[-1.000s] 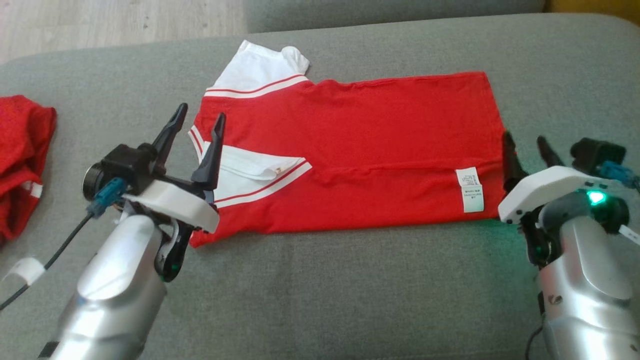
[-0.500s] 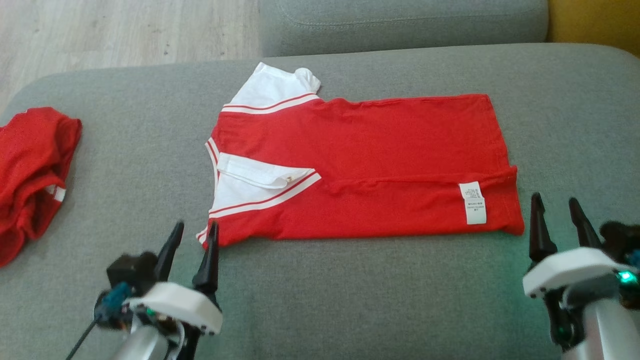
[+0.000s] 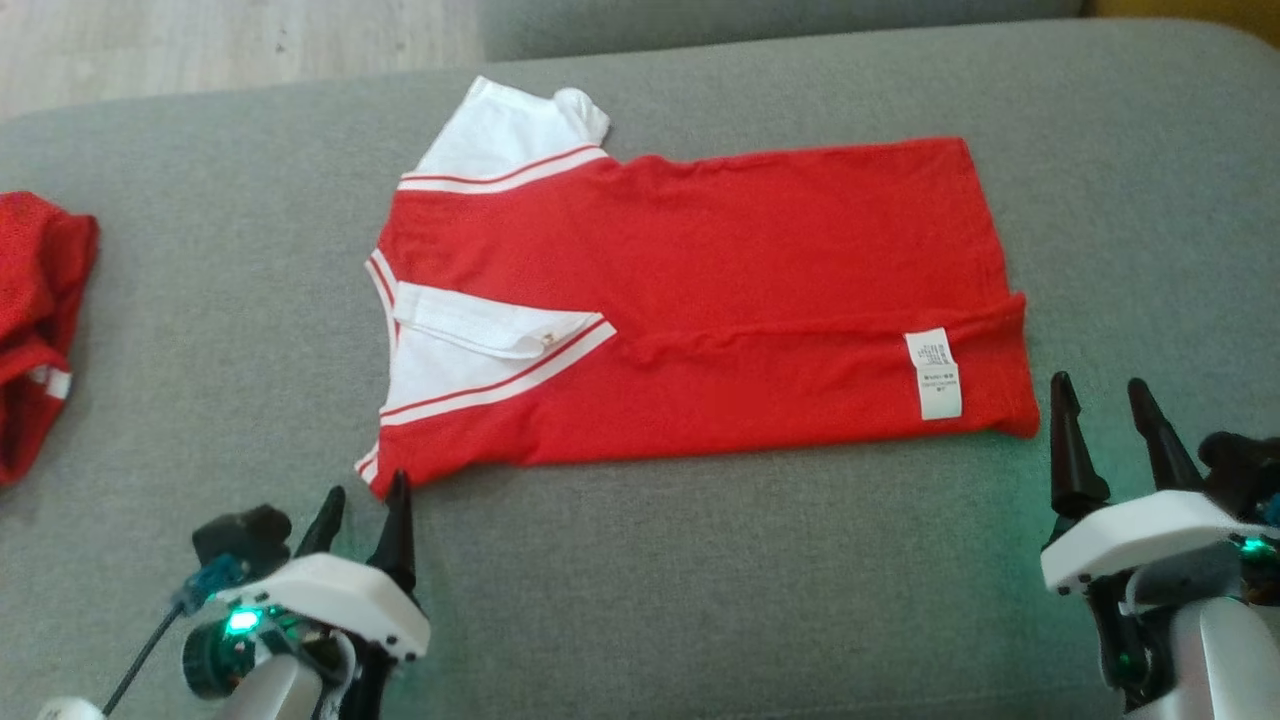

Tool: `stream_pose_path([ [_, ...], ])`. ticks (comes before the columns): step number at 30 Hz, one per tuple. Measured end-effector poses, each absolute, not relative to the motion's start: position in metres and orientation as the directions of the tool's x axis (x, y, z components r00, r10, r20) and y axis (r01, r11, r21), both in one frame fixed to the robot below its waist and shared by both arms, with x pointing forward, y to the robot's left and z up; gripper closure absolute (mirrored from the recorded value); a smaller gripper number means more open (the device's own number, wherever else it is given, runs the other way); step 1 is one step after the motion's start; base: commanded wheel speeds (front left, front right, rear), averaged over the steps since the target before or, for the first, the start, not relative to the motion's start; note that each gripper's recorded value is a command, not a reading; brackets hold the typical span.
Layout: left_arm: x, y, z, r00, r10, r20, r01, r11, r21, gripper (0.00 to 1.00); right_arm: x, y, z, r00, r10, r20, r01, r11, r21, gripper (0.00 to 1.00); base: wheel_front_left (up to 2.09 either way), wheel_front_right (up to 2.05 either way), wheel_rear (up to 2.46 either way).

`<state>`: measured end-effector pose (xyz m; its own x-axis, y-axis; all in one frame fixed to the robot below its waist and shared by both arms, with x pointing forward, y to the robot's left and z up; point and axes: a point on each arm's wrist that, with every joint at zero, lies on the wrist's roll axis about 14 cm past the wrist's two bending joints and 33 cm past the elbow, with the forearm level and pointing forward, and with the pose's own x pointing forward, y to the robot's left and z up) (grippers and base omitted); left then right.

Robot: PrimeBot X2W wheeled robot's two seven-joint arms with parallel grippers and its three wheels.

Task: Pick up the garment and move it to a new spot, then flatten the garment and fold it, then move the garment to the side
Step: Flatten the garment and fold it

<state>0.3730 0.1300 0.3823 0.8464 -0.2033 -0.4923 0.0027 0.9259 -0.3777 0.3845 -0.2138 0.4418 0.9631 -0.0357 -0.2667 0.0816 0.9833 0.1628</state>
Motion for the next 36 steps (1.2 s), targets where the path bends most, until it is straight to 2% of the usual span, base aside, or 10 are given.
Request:
stream_pose_path([
  [4,0.382,0.120,0.377,0.832,-0.224,-0.508,-0.001,0.914,-0.405,0.00,0.383,-0.218,0.431,0.951,-0.045,-0.307,0.098,0.982,0.159,0.00,0.00,0.00,0.00],
  [6,0.386,0.115,0.377,0.831,-0.241,-0.501,0.010,0.908,-0.420,0.31,0.385,-0.219,0.426,0.944,-0.048,-0.326,0.105,0.982,0.159,0.00,0.00,0.00,0.00],
  [9,0.388,0.116,0.374,0.828,-0.240,-0.507,0.006,0.908,-0.420,0.66,0.390,-0.219,0.419,0.936,-0.047,-0.349,0.110,0.980,0.164,0.00,0.00,0.00,0.00],
  [11,0.389,0.116,0.374,0.828,-0.240,-0.507,0.004,0.907,-0.422,0.97,0.393,-0.218,0.412,0.926,-0.044,-0.376,0.114,0.979,0.168,0.00,0.00,0.00,0.00],
  [20,0.402,0.120,0.387,0.871,-0.216,-0.442,0.000,0.898,-0.439,1.00,0.394,-0.203,0.366,0.853,0.001,-0.522,0.125,0.971,0.206,0.00,0.00,0.00,0.00],
  [21,0.402,0.120,0.389,0.875,-0.216,-0.433,0.003,0.897,-0.441,1.00,0.394,-0.201,0.363,0.846,0.007,-0.533,0.127,0.968,0.215,0.15,0.00,0.00,0.00],
  [24,0.403,0.122,0.397,0.889,-0.211,-0.405,0.010,0.896,-0.444,1.00,0.396,-0.195,0.362,0.849,0.021,-0.528,0.133,0.959,0.252,0.88,0.00,0.00,0.00],
  [25,0.404,0.122,0.402,0.896,-0.211,-0.390,0.016,0.895,-0.447,1.00,0.397,-0.194,0.363,0.853,0.024,-0.521,0.133,0.956,0.263,1.00,0.00,0.00,0.00],
  [31,0.404,0.119,0.441,0.934,-0.229,-0.274,0.083,0.885,-0.458,1.00,0.399,-0.196,0.380,0.884,0.009,-0.468,0.143,0.947,0.289,1.00,0.00,0.00,0.00],
  [36,0.378,0.125,0.467,0.944,-0.239,-0.226,0.120,0.891,-0.438,1.00,0.407,-0.203,0.420,0.926,-0.003,-0.377,0.126,0.945,0.302,1.00,0.00,0.00,0.00],
])
